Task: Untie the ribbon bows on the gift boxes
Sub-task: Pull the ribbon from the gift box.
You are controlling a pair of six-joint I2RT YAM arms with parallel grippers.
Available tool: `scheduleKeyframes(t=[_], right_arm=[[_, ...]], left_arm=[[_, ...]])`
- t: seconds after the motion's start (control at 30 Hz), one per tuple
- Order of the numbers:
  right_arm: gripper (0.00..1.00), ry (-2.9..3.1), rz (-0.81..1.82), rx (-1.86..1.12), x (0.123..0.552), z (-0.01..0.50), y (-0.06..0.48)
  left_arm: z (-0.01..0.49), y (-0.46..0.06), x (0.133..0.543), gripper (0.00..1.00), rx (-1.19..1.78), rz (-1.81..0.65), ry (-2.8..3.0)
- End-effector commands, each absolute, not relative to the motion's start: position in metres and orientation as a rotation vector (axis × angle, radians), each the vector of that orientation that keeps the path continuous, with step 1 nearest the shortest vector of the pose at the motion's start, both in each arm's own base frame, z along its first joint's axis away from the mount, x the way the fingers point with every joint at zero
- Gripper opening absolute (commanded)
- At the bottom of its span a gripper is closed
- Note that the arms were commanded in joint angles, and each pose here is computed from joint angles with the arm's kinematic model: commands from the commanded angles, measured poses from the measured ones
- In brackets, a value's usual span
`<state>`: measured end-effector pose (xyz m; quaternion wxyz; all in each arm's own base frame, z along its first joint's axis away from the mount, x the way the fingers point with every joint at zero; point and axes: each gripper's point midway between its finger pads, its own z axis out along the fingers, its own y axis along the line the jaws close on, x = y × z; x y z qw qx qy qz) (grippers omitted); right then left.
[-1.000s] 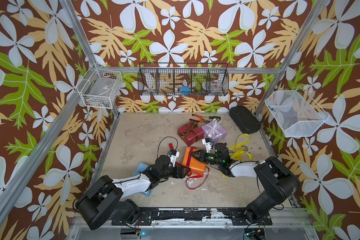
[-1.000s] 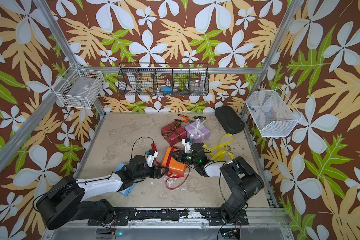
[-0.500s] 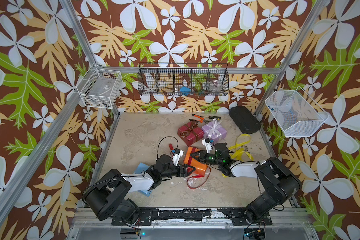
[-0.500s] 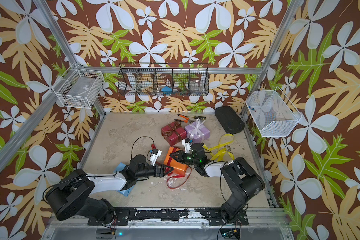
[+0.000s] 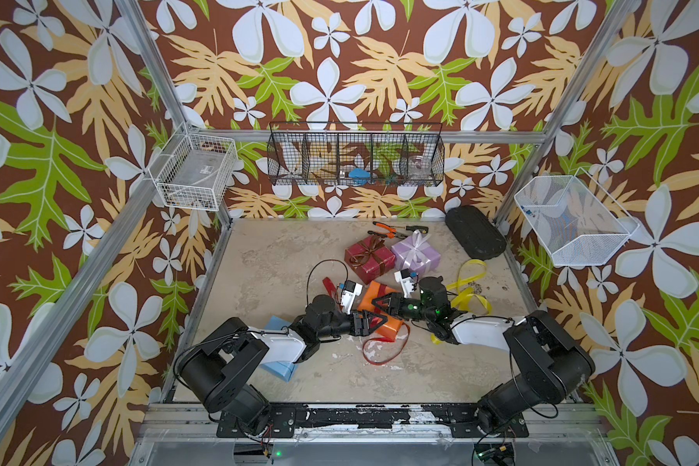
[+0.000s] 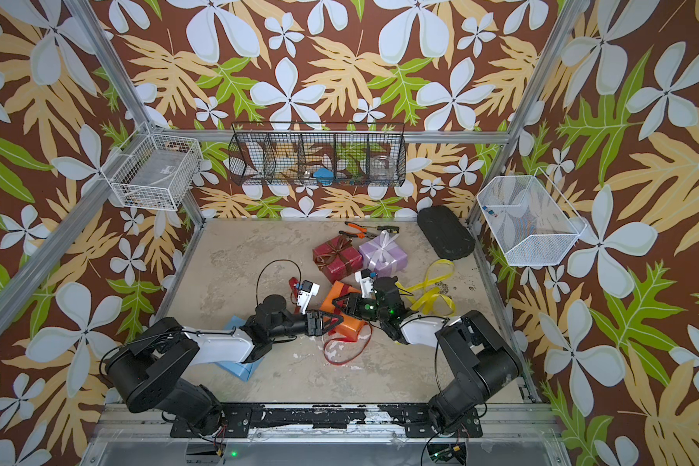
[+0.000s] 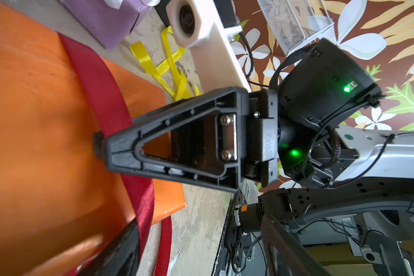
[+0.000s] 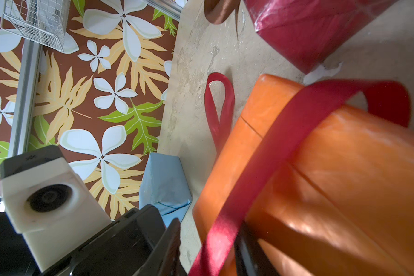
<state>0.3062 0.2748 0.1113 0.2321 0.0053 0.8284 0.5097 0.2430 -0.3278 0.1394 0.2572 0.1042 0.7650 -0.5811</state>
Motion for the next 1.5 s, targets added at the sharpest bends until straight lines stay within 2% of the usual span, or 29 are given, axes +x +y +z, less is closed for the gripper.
scheduleKeyframes(t=[0.0,0.27,0.3,0.5,0.6,0.67,0.87,0.97,1.07,1.1,1.17,1.47], right_arm=[[0.40,2.313,1.343,-0.002,0.303,0.104,0.268],[0.37,2.183,1.596,-0.017,0.292,0.120,0.286],[0.34,2.184,1.601,-0.023,0.292,0.120,0.289],[0.00,2.180,1.574,-0.029,0.296,0.123,0.289],[0.00,2.181,1.554,-0.036,0.297,0.124,0.288],[0.00,2.179,1.551,-0.038,0.297,0.125,0.287],[0.00,2.176,1.553,-0.051,0.297,0.128,0.287],[0.00,2.170,1.555,-0.046,0.298,0.130,0.285],[0.00,2.154,1.574,-0.049,0.298,0.134,0.285],[0.00,2.149,1.585,-0.055,0.298,0.136,0.286],[0.00,2.146,1.597,-0.059,0.297,0.137,0.287],[0.00,2.138,1.594,-0.085,0.298,0.143,0.288]], left_arm=[[0.152,-0.333,0.242,0.77,0.309,-1.637,2.011],[0.147,-0.333,0.242,0.77,0.298,-1.642,2.023],[0.147,-0.333,0.242,0.77,0.299,-1.642,2.024],[0.148,-0.328,0.243,0.80,0.289,-1.614,2.029],[0.151,-0.319,0.252,0.86,0.261,-1.551,2.032],[0.152,-0.309,0.263,0.99,0.231,-1.482,2.035],[0.138,-0.277,0.305,1.00,0.180,-1.041,2.121],[0.132,-0.271,0.320,1.00,0.187,-0.906,2.147],[0.118,-0.266,0.331,0.92,0.181,-0.802,2.178],[0.113,-0.264,0.334,0.88,0.174,-0.775,2.192],[0.101,-0.261,0.339,0.87,0.157,-0.733,2.212],[0.076,-0.289,0.337,0.92,0.293,-0.834,2.278]])
